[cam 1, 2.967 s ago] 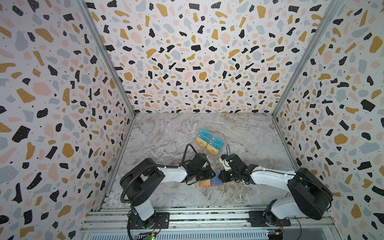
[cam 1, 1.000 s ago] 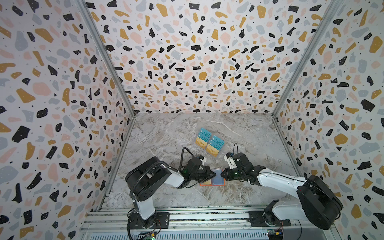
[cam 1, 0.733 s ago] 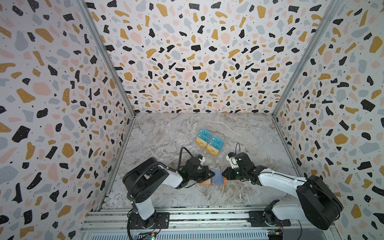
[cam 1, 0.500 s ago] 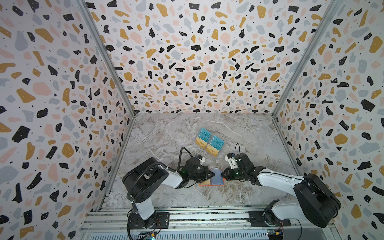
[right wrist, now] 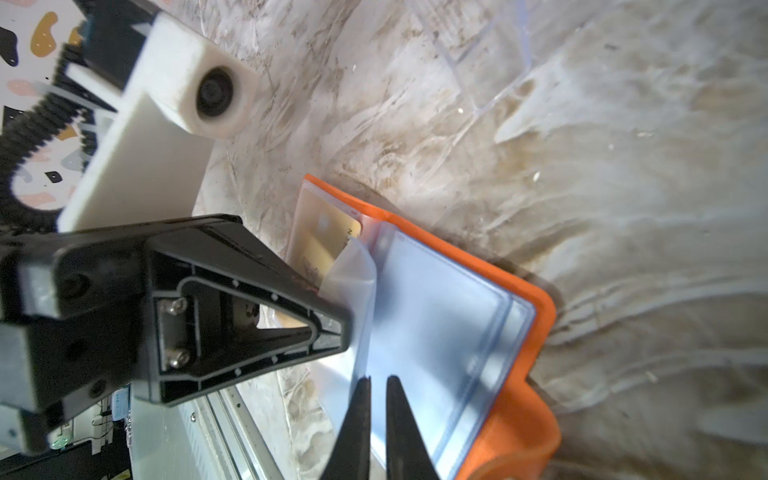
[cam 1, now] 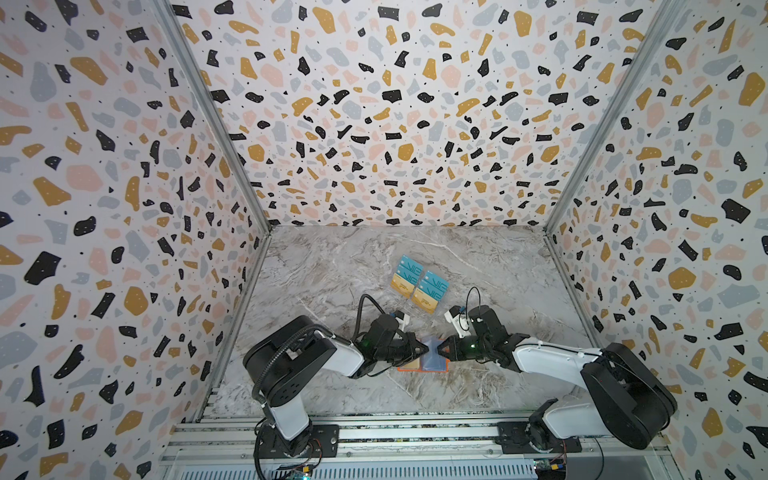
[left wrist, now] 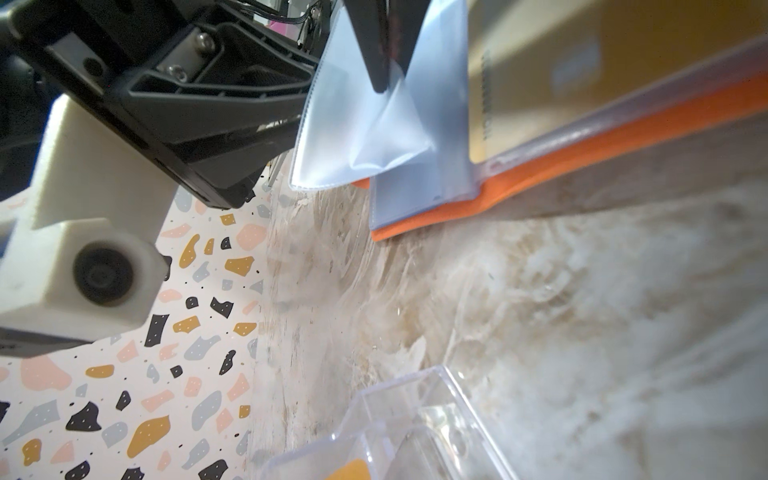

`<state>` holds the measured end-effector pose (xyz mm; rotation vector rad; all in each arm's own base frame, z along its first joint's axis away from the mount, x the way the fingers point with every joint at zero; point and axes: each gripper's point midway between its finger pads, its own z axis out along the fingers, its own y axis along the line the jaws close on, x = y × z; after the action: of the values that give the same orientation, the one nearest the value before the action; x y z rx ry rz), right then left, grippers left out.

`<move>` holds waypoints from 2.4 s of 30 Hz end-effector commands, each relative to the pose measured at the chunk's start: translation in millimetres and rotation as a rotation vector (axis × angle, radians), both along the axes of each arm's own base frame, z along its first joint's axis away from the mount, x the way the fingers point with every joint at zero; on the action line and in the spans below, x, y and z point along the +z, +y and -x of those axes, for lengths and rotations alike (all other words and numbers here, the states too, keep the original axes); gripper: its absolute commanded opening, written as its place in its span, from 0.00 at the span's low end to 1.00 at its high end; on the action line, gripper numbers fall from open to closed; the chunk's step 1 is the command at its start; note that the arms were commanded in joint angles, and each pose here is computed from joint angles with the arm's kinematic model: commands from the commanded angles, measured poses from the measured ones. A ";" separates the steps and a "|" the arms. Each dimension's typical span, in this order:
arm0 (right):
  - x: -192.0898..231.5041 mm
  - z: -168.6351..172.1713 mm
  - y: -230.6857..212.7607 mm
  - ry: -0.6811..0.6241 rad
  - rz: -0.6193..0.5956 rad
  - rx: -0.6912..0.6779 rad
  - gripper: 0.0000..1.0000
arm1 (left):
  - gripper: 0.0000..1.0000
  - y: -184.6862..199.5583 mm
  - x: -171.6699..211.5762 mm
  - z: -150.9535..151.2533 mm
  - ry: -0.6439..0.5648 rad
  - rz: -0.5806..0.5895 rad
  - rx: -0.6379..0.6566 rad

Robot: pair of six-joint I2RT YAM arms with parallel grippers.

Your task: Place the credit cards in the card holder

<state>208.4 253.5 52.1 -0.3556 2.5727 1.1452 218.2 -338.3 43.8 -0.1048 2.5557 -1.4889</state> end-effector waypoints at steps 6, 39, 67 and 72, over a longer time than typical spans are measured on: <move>-2.6 5.2 5.0 0.013 -0.017 0.037 0.12 | 0.56 0.2 27.1 -2.2 -0.053 0.036 -0.005; 5.3 5.0 69.3 -0.047 -0.053 0.193 0.16 | 0.37 65.9 34.0 -10.1 -0.162 -0.283 0.006; 104.4 -122.3 65.3 -0.384 0.129 0.183 0.35 | 0.31 62.3 -8.9 5.5 -0.099 -0.329 -0.025; 103.5 -156.8 63.1 -0.418 0.246 0.189 0.38 | 0.32 60.6 -4.6 3.4 -0.105 -0.326 -0.022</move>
<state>362.6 330.8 174.7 -0.7441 2.2540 0.8531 215.7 -277.0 35.6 0.0386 2.6847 -1.0333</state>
